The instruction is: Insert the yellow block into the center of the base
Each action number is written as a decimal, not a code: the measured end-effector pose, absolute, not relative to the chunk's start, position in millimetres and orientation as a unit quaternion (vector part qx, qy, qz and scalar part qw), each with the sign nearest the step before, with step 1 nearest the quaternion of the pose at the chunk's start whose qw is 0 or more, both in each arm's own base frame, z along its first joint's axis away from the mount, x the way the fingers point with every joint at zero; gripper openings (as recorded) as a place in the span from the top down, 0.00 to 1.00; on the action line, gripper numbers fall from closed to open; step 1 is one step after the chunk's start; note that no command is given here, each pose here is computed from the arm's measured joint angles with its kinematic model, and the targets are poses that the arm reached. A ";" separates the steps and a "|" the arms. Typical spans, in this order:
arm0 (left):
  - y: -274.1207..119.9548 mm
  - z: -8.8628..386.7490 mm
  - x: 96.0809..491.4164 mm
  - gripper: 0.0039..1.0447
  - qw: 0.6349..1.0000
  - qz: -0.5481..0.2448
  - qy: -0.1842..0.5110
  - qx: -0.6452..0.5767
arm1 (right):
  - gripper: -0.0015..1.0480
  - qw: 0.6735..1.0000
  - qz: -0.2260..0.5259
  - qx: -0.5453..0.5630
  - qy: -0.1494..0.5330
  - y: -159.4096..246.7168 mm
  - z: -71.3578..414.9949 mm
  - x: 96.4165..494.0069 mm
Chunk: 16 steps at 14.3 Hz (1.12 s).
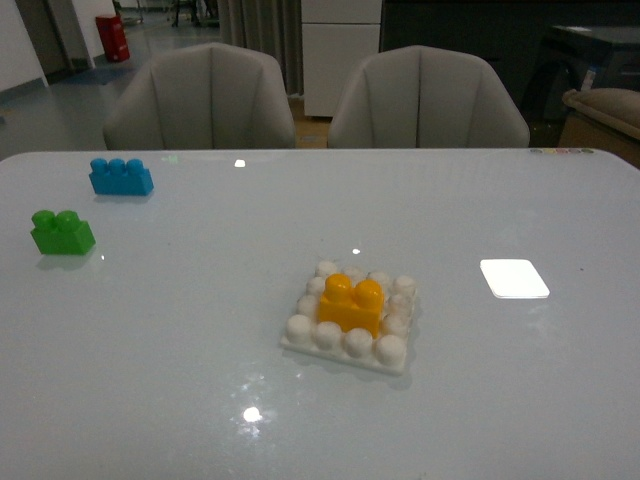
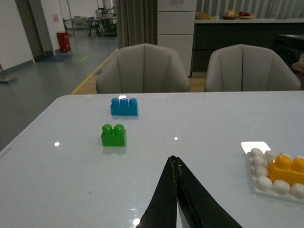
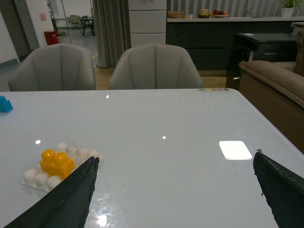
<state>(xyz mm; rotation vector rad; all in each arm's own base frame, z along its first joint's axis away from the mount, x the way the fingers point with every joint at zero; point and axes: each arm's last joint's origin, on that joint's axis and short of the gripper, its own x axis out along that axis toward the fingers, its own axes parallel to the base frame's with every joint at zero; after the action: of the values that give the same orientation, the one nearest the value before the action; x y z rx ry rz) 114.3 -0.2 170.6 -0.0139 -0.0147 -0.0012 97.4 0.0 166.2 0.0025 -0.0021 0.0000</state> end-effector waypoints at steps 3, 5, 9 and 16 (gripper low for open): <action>-0.2 170.1 110.5 0.99 1.000 -0.001 -0.006 -0.007 | 0.06 1.000 0.000 0.001 -0.001 0.0 166.2 97.4; -0.2 169.8 108.3 0.99 1.000 -0.001 -0.006 -0.007 | 0.06 1.000 0.000 0.001 -0.001 0.0 166.2 97.4; -0.2 165.6 97.6 0.99 1.000 -0.001 0.004 -0.007 | 0.06 1.000 0.000 0.001 -0.002 0.0 166.3 97.4; -0.2 166.3 97.6 0.41 1.000 -0.001 0.001 -0.007 | 0.06 1.000 0.000 0.001 -0.001 0.0 166.2 97.4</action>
<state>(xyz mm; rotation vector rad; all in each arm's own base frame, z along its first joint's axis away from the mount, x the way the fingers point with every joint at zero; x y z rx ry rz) 97.6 -0.2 166.3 -0.0139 0.0013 -0.0015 97.4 0.0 166.2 0.0025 -0.0021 0.0000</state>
